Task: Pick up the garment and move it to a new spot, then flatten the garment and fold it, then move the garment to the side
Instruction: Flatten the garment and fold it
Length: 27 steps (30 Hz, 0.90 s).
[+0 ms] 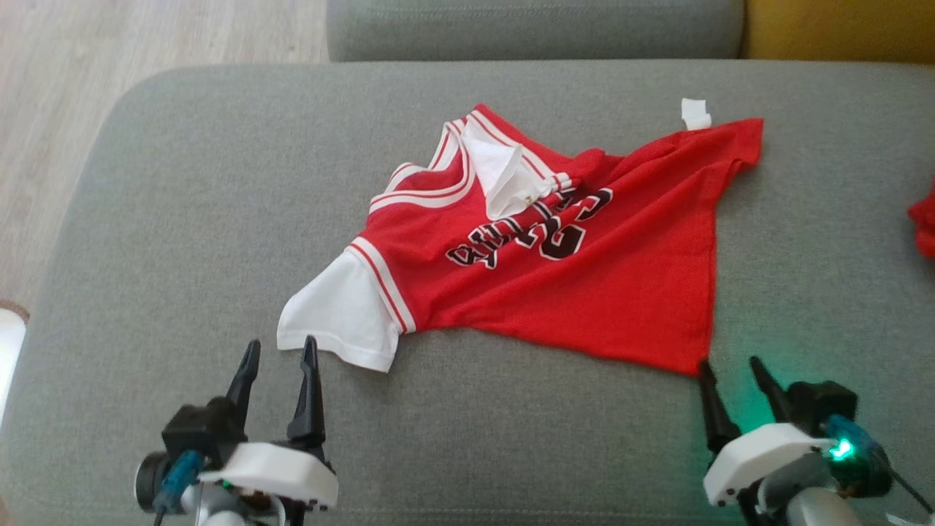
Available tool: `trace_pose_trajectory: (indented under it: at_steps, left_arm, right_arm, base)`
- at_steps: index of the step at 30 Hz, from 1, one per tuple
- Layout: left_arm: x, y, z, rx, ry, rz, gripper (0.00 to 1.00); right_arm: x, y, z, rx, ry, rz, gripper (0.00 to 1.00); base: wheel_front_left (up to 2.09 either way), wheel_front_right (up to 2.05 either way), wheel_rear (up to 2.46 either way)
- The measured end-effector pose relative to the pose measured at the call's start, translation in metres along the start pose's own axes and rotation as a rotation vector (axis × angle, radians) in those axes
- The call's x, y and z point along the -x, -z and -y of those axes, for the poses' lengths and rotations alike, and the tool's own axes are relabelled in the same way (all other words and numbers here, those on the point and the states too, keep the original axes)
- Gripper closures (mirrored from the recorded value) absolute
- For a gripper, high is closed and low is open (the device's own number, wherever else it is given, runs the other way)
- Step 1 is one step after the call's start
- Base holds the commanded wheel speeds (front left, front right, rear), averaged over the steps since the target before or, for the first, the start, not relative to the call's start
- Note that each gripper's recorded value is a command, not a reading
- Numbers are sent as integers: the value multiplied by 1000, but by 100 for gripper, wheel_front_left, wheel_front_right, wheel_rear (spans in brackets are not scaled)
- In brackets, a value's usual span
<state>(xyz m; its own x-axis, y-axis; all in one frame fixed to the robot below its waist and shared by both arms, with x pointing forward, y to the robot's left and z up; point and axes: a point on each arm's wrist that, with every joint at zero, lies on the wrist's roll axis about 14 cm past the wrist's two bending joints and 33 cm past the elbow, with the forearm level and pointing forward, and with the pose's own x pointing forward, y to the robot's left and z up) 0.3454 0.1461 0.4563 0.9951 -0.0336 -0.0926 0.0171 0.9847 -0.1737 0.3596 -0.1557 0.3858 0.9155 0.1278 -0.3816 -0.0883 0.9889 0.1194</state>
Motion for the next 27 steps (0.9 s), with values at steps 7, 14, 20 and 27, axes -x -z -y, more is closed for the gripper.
trace_pose_trajectory:
  at_steps: [7, 14, 20, 27]
  left_arm:
    - [-9, 0, -4, 1, -14, -2, 0]
    - [-9, 2, -10, 0, -31, -10, 0]
    - [-11, 1, -13, 2, -42, -7, 0]
    - [-13, 9, -13, 7, -41, -31, 0]
  right_arm:
    - [-14, 15, -17, 7, -52, -72, 0]
    - [-23, 25, -23, 16, -74, -123, 0]
    - [-27, 28, -28, 30, -93, -155, 12]
    - [-26, 24, -20, 22, -65, -142, 100]
  base:
    - [0, 0, 0]
    - [0, 0, 0]
    - [0, 0, 0]
    - [0, 0, 0]
